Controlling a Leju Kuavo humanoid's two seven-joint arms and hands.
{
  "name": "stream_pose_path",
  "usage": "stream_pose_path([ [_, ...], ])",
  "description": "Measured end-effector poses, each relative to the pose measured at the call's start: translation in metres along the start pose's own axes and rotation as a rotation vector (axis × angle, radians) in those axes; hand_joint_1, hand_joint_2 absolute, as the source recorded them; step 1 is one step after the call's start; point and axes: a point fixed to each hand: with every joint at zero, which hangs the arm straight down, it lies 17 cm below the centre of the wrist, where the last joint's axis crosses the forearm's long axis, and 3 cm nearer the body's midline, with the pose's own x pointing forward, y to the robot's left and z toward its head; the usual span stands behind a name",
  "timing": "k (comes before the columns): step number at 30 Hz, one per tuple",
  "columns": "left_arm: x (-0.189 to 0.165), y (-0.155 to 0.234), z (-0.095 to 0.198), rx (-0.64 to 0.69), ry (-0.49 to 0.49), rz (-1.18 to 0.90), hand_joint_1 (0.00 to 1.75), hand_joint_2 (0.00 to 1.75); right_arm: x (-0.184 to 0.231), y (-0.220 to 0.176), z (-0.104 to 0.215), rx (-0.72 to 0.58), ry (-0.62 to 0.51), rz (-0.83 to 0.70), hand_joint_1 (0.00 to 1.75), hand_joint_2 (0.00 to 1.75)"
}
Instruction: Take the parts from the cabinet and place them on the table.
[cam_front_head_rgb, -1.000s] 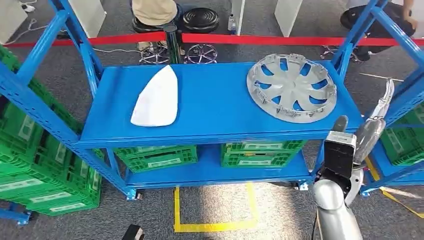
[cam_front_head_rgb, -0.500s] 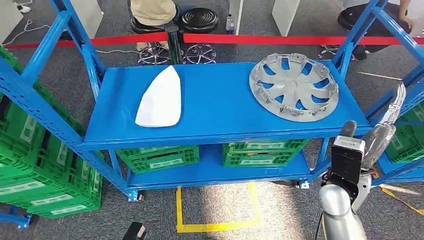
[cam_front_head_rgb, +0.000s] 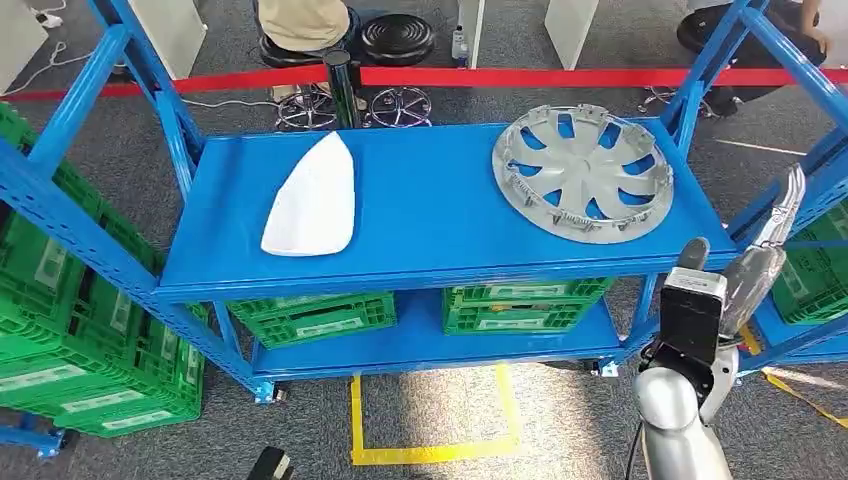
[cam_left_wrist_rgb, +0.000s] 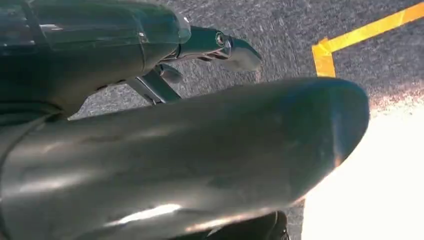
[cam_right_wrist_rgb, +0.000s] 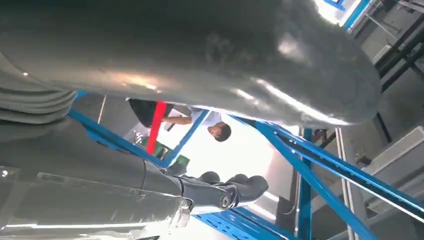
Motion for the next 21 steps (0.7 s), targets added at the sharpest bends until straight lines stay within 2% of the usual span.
stream_pose_path([
  [12,-0.001,-0.003,0.001,-0.018,-0.010,0.004,0.00,0.00,-0.007,0.001,-0.002,0.022,0.027,0.024,0.00,0.00],
  [13,-0.001,-0.003,0.002,-0.018,-0.009,0.004,0.00,0.00,-0.007,0.002,-0.002,0.024,0.028,0.026,0.00,1.75],
  [21,-0.006,-0.003,0.002,-0.015,0.001,0.007,0.00,0.00,-0.016,0.001,-0.002,0.051,0.054,0.064,0.00,1.75],
])
